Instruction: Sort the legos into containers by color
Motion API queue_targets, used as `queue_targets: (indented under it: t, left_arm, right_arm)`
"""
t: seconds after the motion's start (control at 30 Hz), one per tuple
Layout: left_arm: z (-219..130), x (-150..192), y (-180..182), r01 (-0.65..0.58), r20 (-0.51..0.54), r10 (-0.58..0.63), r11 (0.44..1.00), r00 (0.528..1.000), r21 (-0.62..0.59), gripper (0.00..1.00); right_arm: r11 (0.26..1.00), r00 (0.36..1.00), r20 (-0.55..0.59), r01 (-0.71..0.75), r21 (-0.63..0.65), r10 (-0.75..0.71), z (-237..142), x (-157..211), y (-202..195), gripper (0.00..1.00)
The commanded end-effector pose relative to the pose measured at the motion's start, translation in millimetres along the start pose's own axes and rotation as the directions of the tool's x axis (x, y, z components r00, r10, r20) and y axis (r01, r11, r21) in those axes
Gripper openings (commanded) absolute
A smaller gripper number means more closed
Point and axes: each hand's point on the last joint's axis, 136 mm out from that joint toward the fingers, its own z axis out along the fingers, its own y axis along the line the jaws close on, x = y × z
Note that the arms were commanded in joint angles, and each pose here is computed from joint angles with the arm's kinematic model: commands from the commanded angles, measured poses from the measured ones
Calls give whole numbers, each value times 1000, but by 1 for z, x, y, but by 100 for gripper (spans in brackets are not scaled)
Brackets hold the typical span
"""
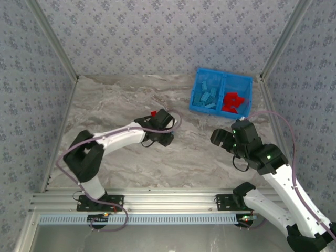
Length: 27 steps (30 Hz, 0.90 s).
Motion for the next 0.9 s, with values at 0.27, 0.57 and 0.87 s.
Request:
queue_targets:
  t: [0.27,0.57,0.87]
  left_arm:
    - [-66,-177,-40,-57,407,45,998,913,17,34]
    - [2,-279,-22,-54,469,74,997,880,-55,34]
    - [56,-322,-14,-51,599,78,997,797,-62,39]
  right_arm:
    - [998,995,85,-58,13,57,-11,-3,-16,90]
    - [997,993,87,-73,-21,75,-13,1,-15,90]
    - [998,996,63,-63,-13,64,-13,8,-18,90]
